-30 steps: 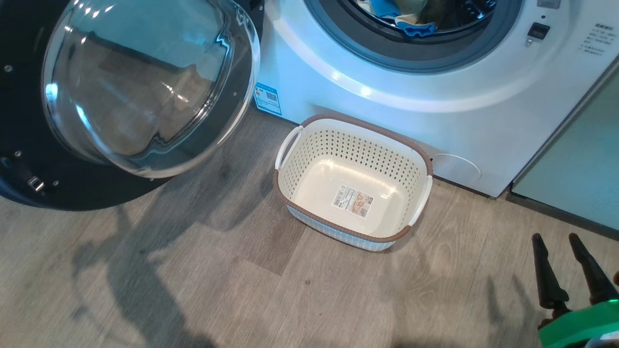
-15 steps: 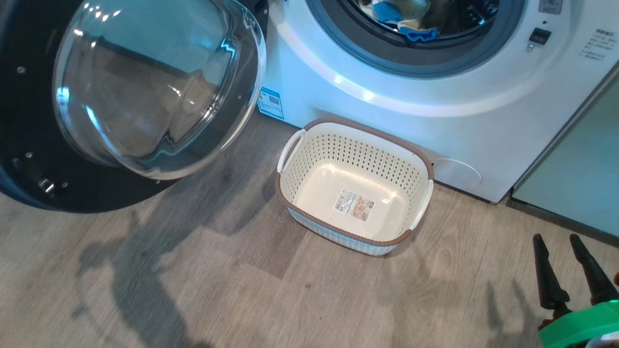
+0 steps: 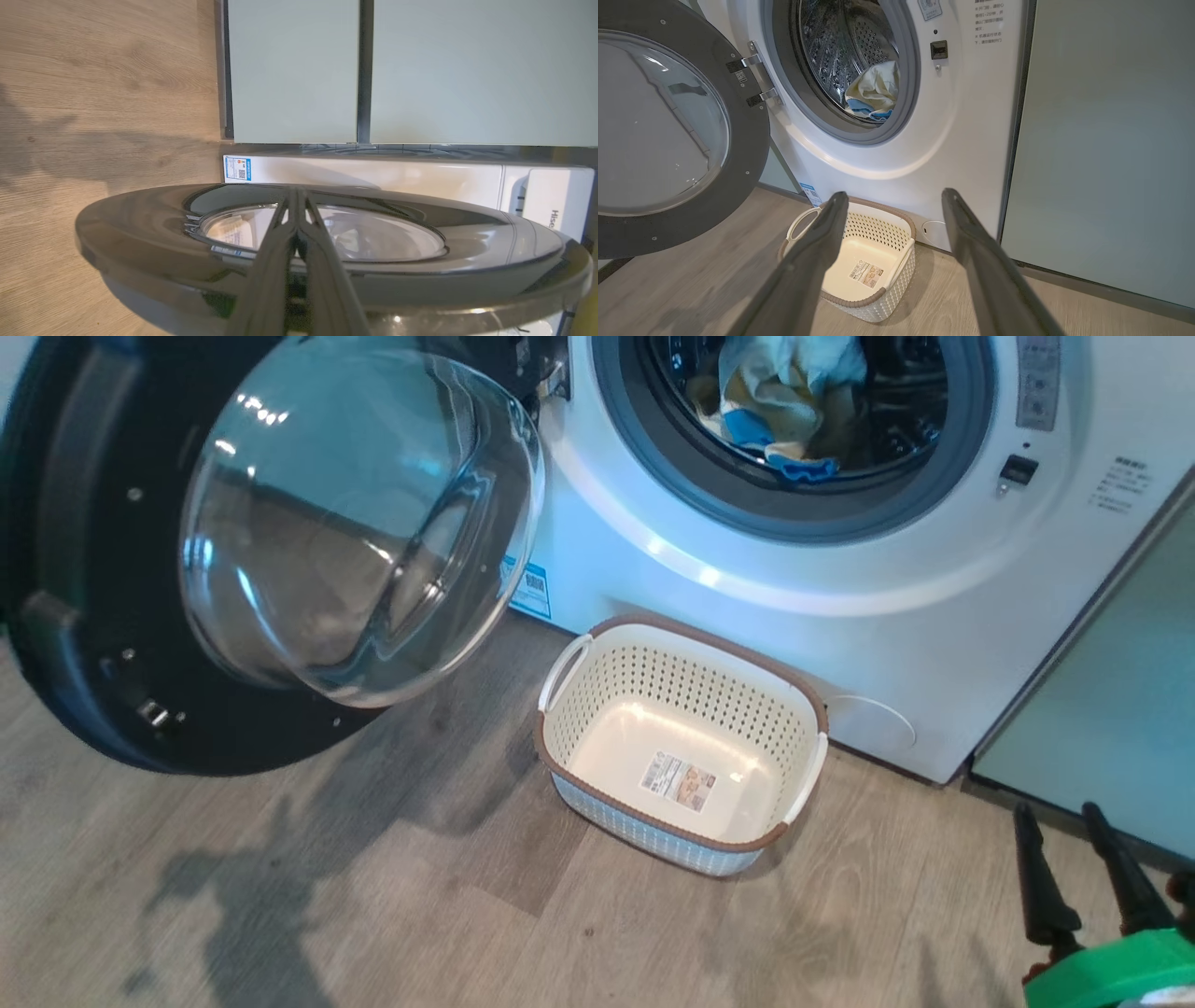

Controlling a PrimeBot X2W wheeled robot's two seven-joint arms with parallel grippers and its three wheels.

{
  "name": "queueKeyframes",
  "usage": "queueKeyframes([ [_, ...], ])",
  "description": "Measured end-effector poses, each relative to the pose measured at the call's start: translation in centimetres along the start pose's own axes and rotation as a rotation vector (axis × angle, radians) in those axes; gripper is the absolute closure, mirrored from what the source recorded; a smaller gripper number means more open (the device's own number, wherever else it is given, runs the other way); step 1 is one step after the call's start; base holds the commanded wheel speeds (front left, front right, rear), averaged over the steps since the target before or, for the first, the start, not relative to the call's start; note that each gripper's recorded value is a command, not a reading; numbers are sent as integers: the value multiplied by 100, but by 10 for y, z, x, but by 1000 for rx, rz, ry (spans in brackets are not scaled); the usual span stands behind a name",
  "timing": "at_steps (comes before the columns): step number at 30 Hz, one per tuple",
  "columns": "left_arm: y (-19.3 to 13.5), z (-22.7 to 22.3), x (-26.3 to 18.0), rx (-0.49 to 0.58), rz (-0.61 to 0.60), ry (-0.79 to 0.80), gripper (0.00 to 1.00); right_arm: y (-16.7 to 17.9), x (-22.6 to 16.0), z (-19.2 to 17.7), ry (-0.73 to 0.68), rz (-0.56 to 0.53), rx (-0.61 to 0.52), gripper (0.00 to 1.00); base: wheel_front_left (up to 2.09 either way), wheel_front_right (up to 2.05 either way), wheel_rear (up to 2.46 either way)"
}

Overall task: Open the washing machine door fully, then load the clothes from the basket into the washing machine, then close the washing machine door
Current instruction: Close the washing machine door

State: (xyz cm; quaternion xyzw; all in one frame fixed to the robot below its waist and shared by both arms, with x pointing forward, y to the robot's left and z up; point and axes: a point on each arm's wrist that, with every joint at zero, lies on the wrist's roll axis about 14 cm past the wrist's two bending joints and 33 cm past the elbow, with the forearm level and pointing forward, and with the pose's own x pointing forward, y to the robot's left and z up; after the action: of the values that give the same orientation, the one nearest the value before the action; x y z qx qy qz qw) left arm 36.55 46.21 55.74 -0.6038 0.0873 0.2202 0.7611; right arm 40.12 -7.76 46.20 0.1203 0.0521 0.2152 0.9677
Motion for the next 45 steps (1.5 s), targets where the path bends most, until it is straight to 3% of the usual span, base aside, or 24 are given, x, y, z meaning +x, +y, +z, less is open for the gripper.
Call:
queueKeyframes([
  [10, 3, -23, -9, 25, -38, 97, 100, 8, -13, 2, -8, -5, 6, 0, 0, 0, 0],
  [30, 19, -84, -18, -20, -74, 274, 100, 19, -25, 13, -51, -15, 21, 0, 0, 0, 0],
  [45, 5, -143, -18, -36, -164, 443, 100, 23, -27, 18, -77, -28, 42, 0, 0, 0, 0],
])
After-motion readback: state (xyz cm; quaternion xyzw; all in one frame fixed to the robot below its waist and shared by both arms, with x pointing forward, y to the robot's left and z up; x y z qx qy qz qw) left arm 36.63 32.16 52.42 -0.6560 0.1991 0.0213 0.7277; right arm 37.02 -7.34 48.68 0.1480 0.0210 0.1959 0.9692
